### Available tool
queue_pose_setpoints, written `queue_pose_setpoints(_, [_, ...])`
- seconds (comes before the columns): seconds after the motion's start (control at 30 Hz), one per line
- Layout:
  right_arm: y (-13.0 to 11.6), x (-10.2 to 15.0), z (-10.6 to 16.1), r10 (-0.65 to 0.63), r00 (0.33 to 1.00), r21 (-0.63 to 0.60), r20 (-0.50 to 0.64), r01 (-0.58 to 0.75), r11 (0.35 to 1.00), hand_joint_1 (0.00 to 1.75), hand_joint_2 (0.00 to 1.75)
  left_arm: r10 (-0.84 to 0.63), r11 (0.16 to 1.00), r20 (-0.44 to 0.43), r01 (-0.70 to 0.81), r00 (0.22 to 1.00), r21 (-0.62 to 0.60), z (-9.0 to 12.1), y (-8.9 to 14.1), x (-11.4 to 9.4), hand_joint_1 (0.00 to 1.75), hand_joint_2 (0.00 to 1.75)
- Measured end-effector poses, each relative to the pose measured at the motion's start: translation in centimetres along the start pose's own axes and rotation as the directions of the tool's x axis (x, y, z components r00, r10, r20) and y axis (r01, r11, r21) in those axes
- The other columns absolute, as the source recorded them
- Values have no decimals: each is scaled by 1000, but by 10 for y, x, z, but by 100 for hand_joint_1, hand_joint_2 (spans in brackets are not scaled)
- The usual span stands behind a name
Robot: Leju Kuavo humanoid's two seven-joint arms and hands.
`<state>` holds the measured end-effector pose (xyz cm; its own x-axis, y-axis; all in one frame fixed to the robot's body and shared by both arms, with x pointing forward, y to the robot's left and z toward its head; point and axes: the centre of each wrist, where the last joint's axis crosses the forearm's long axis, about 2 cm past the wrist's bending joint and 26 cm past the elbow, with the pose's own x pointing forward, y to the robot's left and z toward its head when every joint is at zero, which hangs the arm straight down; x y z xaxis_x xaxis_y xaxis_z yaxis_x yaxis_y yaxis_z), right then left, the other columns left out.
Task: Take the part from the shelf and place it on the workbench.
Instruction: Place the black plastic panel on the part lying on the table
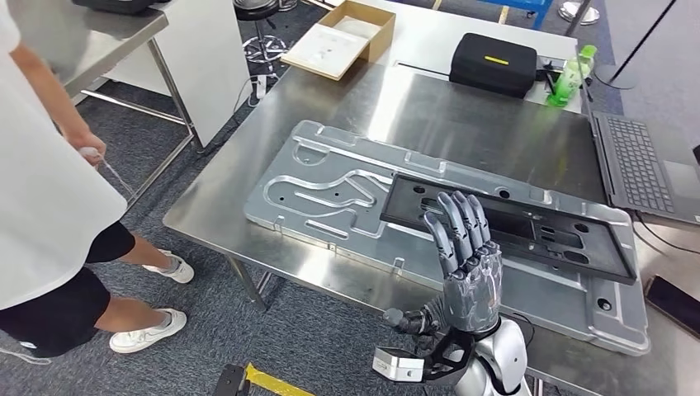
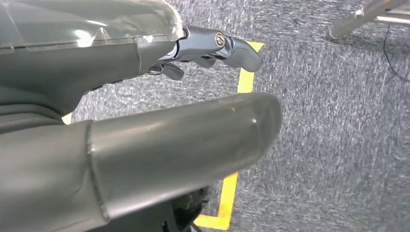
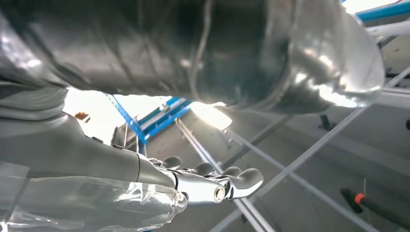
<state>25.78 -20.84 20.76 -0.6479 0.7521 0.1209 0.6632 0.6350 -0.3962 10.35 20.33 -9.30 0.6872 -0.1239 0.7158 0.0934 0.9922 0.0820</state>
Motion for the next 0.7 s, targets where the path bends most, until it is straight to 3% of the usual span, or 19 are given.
queue_pose_setpoints(0.4, [3, 18, 7, -30, 999, -13, 28, 30, 999, 0, 0, 18, 1000, -10, -18, 1000, 17, 3, -4, -3, 0, 0])
queue_pose_setpoints(0.7, [5, 35, 18, -68, 997, -17, -23, 68, 998, 0, 0, 18, 1000, -16, -18, 1000, 25, 5, -3, -6, 0, 0])
